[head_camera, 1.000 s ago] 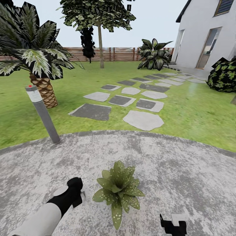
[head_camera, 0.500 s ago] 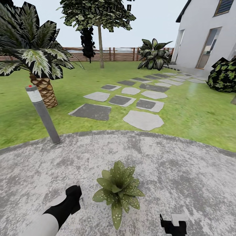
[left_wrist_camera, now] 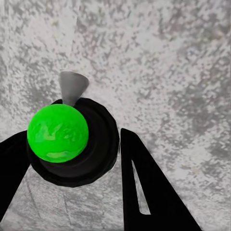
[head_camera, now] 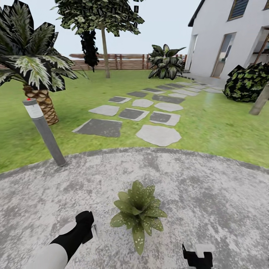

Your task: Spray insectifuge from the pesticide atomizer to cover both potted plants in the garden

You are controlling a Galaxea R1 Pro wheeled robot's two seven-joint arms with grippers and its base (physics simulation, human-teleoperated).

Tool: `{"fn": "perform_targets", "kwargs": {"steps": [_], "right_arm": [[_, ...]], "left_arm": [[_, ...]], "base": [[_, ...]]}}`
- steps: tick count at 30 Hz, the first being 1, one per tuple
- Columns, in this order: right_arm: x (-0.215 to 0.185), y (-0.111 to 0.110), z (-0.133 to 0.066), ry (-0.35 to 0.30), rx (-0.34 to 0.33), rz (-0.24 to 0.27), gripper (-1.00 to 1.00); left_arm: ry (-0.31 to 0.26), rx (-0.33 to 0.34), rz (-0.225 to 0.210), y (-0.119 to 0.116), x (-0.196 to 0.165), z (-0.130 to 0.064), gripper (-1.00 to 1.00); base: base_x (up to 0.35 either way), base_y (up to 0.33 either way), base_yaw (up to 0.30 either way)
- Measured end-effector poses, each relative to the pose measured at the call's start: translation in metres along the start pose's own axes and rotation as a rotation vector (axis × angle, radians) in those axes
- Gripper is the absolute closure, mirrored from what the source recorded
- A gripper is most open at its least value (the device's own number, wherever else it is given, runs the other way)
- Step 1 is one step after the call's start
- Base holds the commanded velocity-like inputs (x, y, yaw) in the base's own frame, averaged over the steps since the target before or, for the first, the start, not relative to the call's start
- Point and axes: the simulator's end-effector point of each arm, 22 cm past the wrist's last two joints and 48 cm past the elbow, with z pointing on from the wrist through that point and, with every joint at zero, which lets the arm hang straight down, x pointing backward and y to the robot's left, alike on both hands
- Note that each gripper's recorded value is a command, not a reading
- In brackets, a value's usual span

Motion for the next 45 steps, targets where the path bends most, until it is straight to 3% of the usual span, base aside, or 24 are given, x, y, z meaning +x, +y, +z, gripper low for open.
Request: {"fn": "perform_targets", "kwargs": {"steps": [8, 9, 11, 12, 14, 19, 22, 24, 27, 35, 39, 45], "right_arm": [[0.000, 0.000, 0.000, -0.001, 0.001, 0.001, -1.00], [0.000, 0.000, 0.000, 0.000, 0.001, 0.000, -1.00], [0.000, -0.001, 0.000, 0.000, 0.001, -0.001, -1.00], [0.000, -0.001, 0.000, 0.000, 0.001, -0.001, -1.00], [0.000, -0.001, 0.000, 0.000, 0.001, -0.001, -1.00], [0.000, -0.001, 0.000, -0.001, 0.001, -0.001, -1.00], [0.000, -0.001, 0.000, -0.001, 0.001, -0.001, -1.00], [0.000, -0.001, 0.000, 0.000, 0.001, -0.001, -1.00], [0.000, -0.001, 0.000, 0.000, 0.001, -0.001, -1.00], [0.000, -0.001, 0.000, -0.001, 0.001, -0.001, -1.00], [0.000, -0.001, 0.000, -0.001, 0.002, -0.001, -1.00], [0.000, -0.001, 0.000, 0.000, 0.001, -0.001, -1.00]], "left_arm": [[-0.002, -0.007, 0.002, 0.011, -0.001, -0.004, 1.00], [-0.014, -0.016, 0.007, 0.027, -0.009, -0.012, 1.00], [-0.066, -0.045, -0.008, 0.087, -0.041, -0.050, 1.00], [-0.062, -0.038, -0.008, 0.089, -0.040, -0.052, 1.00], [-0.065, -0.057, 0.003, 0.114, -0.047, -0.069, 1.00], [-0.072, -0.055, 0.023, 0.140, -0.061, -0.097, 1.00], [-0.100, -0.019, 0.069, 0.134, -0.070, -0.102, 1.00], [-0.117, 0.047, 0.160, 0.116, -0.076, -0.104, 1.00], [-0.101, 0.099, 0.208, 0.101, -0.071, -0.102, 1.00], [-0.103, 0.115, 0.223, 0.093, -0.073, -0.101, 1.00], [-0.108, 0.114, 0.252, 0.085, -0.083, -0.104, 1.00], [-0.091, 0.118, 0.254, 0.085, -0.076, -0.099, 1.00]], "base": [[0.008, 0.027, -0.146], [0.000, 0.000, -0.002], [0.000, 0.000, 0.000], [0.000, 0.000, 0.000], [0.000, 0.000, 0.000], [0.000, 0.000, 0.000], [0.000, 0.000, 0.000], [0.000, 0.000, 0.000], [0.000, 0.000, 0.000], [0.000, 0.000, -0.014], [0.000, 0.000, -0.220], [0.000, 0.000, -0.252]]}}
